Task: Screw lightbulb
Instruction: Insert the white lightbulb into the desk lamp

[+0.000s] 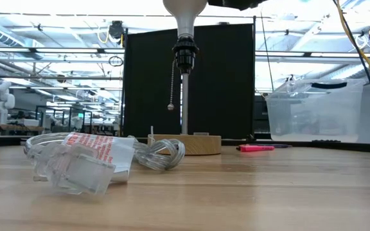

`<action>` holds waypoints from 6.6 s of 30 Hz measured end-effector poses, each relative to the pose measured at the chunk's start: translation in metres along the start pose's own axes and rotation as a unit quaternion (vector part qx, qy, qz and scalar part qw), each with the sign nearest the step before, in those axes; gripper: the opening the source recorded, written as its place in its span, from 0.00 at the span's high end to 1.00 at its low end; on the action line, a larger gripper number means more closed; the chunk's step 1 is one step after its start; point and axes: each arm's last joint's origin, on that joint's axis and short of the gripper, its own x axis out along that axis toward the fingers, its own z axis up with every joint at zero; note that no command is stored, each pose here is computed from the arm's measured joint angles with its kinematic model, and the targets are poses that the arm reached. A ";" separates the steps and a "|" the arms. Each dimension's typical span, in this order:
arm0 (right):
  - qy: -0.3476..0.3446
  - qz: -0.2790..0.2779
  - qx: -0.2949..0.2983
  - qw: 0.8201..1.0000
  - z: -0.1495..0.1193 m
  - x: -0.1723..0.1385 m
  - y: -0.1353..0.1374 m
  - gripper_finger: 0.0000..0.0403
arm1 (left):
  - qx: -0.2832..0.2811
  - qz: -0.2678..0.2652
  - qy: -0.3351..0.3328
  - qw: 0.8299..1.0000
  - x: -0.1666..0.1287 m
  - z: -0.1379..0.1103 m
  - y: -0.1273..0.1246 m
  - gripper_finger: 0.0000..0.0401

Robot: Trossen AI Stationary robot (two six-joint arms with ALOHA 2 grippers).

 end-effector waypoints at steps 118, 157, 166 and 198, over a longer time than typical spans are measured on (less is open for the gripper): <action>-0.031 0.023 -0.167 0.985 -0.002 0.005 -0.004 1.00 | 0.014 0.029 -0.024 0.999 -0.012 0.008 -0.003 1.00; 0.027 -0.019 -0.171 0.985 0.002 -0.005 0.006 1.00 | 0.054 0.069 -0.039 0.995 -0.064 0.013 -0.008 1.00; 0.020 -0.044 -0.192 0.980 0.004 -0.003 -0.001 1.00 | -0.001 0.024 0.008 1.000 -0.062 -0.014 -0.023 1.00; -0.011 0.007 -0.203 0.979 0.008 -0.009 0.011 1.00 | -0.072 0.064 0.029 0.995 -0.013 -0.051 -0.009 1.00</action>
